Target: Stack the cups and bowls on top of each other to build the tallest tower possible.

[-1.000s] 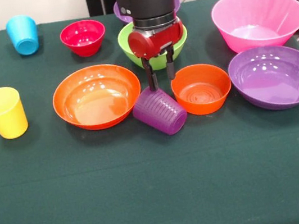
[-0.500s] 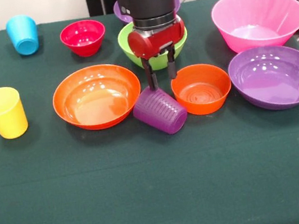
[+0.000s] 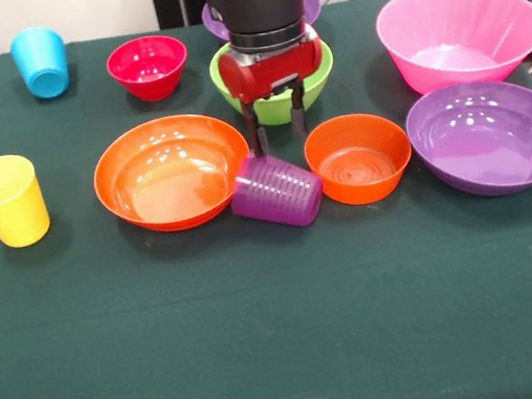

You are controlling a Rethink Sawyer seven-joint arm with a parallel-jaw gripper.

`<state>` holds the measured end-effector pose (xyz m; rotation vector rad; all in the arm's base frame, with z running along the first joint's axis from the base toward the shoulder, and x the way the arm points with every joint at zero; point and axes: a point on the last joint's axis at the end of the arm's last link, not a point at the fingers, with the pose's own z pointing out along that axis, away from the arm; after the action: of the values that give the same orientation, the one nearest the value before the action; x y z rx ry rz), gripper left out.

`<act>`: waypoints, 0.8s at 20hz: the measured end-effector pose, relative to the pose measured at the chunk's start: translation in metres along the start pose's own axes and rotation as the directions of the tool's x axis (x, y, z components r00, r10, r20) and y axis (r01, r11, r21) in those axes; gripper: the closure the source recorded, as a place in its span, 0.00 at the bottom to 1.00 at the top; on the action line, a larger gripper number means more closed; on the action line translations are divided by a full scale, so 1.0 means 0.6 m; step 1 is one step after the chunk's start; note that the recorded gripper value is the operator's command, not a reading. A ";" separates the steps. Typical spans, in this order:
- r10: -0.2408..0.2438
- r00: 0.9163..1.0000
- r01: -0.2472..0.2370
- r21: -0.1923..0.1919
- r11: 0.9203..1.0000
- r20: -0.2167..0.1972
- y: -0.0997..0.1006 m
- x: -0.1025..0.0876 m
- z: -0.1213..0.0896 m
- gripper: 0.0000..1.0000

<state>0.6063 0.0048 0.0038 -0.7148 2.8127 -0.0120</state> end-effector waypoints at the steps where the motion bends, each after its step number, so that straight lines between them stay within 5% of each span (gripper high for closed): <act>1: 0.007 1.000 -0.007 0.003 1.000 -0.003 -0.001 0.002 0.000 0.00; 9: 0.056 0.998 -0.057 0.050 0.997 0.003 -0.002 0.020 0.002 0.00; 16: 0.099 0.995 -0.099 0.041 0.994 -0.009 -0.005 0.046 0.001 0.00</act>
<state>0.5841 -0.0108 -0.0029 -0.5674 2.8458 -0.0556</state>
